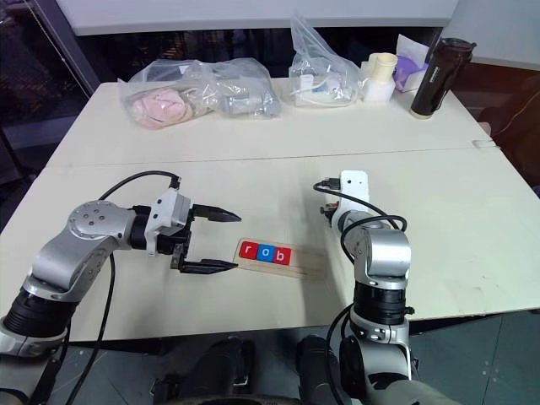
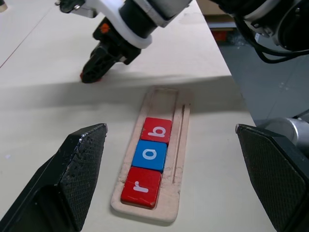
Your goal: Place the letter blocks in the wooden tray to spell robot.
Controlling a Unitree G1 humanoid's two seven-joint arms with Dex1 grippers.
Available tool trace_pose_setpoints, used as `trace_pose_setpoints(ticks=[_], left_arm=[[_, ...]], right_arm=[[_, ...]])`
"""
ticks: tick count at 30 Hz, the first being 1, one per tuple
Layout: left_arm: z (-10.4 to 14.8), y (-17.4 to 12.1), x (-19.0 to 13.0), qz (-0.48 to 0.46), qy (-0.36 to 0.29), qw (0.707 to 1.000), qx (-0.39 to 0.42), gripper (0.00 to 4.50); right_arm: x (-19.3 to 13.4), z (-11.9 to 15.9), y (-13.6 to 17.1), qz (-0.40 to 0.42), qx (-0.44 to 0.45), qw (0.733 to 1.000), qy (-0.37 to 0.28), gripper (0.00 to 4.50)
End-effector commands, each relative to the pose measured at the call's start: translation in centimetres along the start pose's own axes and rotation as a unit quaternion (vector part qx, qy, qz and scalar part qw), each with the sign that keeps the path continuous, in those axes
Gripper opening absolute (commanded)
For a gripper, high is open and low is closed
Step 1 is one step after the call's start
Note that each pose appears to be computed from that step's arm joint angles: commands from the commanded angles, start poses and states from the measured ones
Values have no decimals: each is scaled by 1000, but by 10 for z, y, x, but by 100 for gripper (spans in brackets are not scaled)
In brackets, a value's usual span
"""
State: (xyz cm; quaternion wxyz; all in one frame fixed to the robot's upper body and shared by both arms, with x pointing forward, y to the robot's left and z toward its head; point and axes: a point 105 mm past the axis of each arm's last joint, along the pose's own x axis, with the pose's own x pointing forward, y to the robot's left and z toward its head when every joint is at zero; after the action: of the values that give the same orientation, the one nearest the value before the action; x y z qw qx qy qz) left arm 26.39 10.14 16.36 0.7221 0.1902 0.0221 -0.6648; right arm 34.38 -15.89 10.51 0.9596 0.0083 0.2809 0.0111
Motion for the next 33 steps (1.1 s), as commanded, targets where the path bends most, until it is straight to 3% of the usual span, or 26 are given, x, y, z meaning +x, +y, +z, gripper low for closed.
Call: trace_pose_setpoints(ticks=[1,5,11,17,25,31,32,33], left_arm=[[8,1,0,-1,-6,1000,16,450],[6,0,0,-5,-7,1000,16,450],[7,3,0,-10,-10,1000,16,450],[9,4,2,-19,-11,1000,19,450],[7,8,0,-15,-6,1000,22,450],[6,8,-1,-12,-5,1000,23,450],[6,8,-1,-12,-5,1000,23,450],[6,8,0,-12,-5,1000,23,450]], right_arm=[[-30,35,-1,12,-50,996,-74,118],[-61,29,-26,-6,-57,995,-80,118],[-87,-23,-40,-20,-49,997,-56,118],[-86,-58,-40,-35,-7,999,-7,118],[-78,-68,-38,-39,-6,999,22,118],[-79,-66,-40,-30,-26,999,23,411],[-81,-60,-42,-21,-51,998,17,443],[-82,-54,-42,-6,-84,996,14,443]])
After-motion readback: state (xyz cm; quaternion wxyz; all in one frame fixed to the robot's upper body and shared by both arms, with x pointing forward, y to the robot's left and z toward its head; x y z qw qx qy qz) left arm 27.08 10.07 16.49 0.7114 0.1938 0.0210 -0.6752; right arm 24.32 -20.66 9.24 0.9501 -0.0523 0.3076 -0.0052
